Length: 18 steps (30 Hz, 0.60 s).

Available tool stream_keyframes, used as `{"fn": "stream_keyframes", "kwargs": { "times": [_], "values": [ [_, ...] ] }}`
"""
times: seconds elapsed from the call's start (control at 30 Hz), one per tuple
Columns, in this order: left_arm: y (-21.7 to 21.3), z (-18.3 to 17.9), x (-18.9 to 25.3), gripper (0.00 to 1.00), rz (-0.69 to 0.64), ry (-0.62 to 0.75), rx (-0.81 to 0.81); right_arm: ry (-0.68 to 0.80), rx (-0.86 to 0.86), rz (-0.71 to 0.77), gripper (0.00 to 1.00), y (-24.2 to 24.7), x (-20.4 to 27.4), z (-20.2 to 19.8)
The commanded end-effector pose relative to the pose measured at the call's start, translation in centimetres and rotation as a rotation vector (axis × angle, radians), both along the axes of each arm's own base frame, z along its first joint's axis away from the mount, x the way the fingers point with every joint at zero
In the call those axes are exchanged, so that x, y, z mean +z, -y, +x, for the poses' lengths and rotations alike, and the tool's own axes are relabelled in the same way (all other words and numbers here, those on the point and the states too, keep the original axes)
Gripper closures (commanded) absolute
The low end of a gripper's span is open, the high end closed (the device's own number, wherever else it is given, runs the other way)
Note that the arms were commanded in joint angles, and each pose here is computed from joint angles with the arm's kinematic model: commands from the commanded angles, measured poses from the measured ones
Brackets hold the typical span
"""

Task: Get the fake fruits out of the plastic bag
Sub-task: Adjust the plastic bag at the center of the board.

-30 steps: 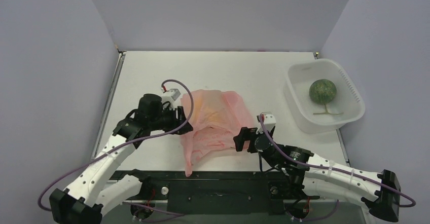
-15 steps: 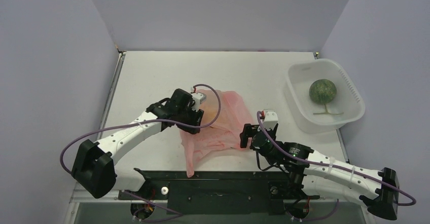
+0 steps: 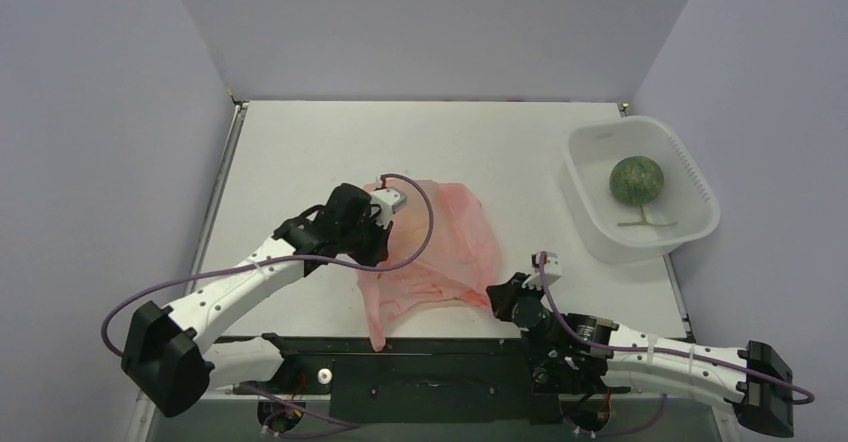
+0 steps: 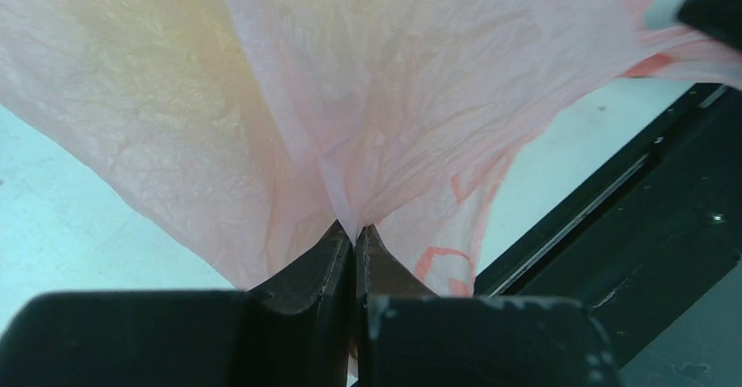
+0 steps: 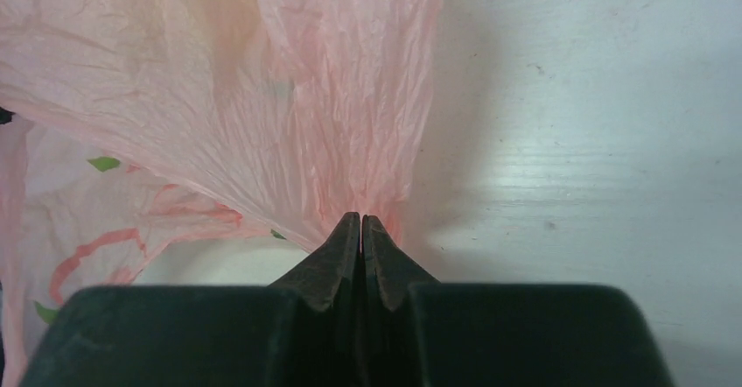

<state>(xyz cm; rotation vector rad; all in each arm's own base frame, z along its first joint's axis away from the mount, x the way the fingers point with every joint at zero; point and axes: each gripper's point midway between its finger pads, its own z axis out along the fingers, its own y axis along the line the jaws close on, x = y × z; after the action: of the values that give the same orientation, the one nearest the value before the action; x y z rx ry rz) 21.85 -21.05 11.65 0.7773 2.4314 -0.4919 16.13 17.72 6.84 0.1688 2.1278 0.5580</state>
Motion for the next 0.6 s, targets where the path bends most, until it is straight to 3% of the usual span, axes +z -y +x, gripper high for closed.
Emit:
{"fn": "stream_keyframes", "kwargs": {
  "times": [0.0, 0.07, 0.2, 0.33, 0.37, 0.43, 0.47, 0.57],
  "values": [
    [1.1, 0.8, 5.1, 1.00, -0.161, 0.192, -0.020, 0.143, -0.108, 0.340, 1.00, -1.4, 2.6, 1.8],
    [1.4, 0.5, 6.4, 1.00, -0.218, 0.230, -0.038, 0.177, -0.116, 0.336, 1.00, -1.6, 3.8, 2.2],
    [2.2, -0.1, 8.0, 1.00, -0.305, 0.291, -0.086, 0.135, -0.044, 0.063, 0.93, -1.5, 3.9, 2.0],
    [2.1, 0.1, 8.1, 1.00, -0.313, 0.315, -0.079, 0.157, 0.011, -0.115, 0.62, -1.3, 5.8, 2.1],
    [2.2, 0.0, 8.0, 1.00, -0.307, 0.306, -0.087, 0.169, 0.021, -0.123, 0.46, -1.6, 6.8, 2.2],
    [2.3, -0.1, 7.7, 1.00, -0.287, 0.285, -0.105, 0.185, 0.051, -0.201, 0.28, -1.4, 7.6, 2.3],
    [2.3, -0.1, 7.6, 1.00, -0.280, 0.287, -0.111, 0.189, 0.062, -0.275, 0.25, -0.7, 7.6, 2.4],
    [2.0, 0.1, 7.8, 1.00, -0.281, 0.313, -0.108, 0.219, 0.088, -0.291, 0.12, -1.4, 11.1, 2.7]
  ]
}}
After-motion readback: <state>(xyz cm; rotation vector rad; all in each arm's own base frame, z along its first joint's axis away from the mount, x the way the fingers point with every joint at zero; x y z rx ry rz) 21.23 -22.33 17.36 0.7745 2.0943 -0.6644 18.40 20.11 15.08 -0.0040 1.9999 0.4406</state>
